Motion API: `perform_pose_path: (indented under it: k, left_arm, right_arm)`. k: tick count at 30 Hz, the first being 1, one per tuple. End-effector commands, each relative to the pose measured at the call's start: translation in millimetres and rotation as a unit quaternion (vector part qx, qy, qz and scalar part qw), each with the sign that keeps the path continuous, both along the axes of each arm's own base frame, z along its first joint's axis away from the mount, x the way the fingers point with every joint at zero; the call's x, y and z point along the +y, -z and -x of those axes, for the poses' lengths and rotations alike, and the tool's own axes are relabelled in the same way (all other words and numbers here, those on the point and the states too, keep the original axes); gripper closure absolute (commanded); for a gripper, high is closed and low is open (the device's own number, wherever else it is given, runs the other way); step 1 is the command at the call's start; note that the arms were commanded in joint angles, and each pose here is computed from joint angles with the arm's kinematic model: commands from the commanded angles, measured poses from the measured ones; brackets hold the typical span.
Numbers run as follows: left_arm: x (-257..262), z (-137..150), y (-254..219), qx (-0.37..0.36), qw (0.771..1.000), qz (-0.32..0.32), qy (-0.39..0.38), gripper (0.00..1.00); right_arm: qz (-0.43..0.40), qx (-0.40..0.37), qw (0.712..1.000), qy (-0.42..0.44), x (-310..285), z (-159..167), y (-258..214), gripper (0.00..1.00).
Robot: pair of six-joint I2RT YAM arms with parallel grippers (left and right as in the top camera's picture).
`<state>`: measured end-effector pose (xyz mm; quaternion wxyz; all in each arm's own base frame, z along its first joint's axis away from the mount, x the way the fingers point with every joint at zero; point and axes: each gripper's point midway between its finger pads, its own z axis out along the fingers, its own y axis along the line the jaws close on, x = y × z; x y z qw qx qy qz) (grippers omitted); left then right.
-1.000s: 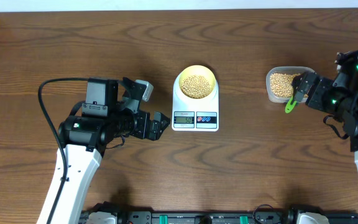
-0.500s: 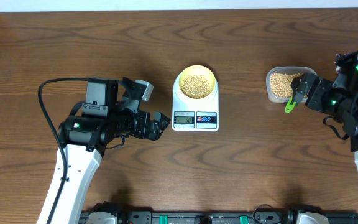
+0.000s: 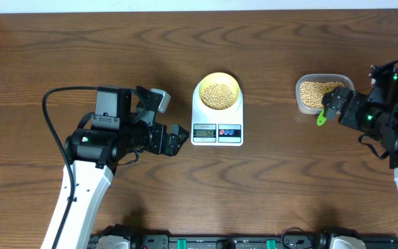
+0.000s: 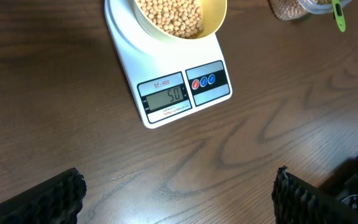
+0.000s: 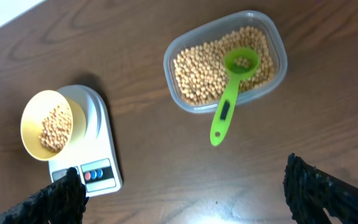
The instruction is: Scoop item into bowl and weigh 50g on scale
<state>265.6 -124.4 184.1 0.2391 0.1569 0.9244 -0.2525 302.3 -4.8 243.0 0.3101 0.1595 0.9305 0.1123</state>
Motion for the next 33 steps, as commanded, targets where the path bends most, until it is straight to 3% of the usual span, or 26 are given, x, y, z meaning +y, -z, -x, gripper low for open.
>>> perform_pose_path:
  k: [1, 10, 23, 33]
  left_arm:
    - [-3, 1, -2, -0.004, 1.000, 0.004, 0.012, 0.02]
    - [-3, 1, -2, -0.004, 1.000, 0.004, 0.012, 0.02]
    - [-3, 1, -2, -0.004, 1.000, 0.004, 0.012, 0.02]
    - [-3, 1, -2, -0.004, 1.000, 0.004, 0.012, 0.02]
  right_arm:
    - [-0.004, -0.002, 1.000, 0.002, 1, 3, -3, 0.01]
    - [0.005, -0.025, 1.000, 0.005, 0, 6, -14, 0.01]
    - [0.053, -0.155, 0.986, -0.021, 4, 29, -66, 0.01]
    - [0.068, -0.254, 0.964, -0.044, 15, 42, -29, 0.01]
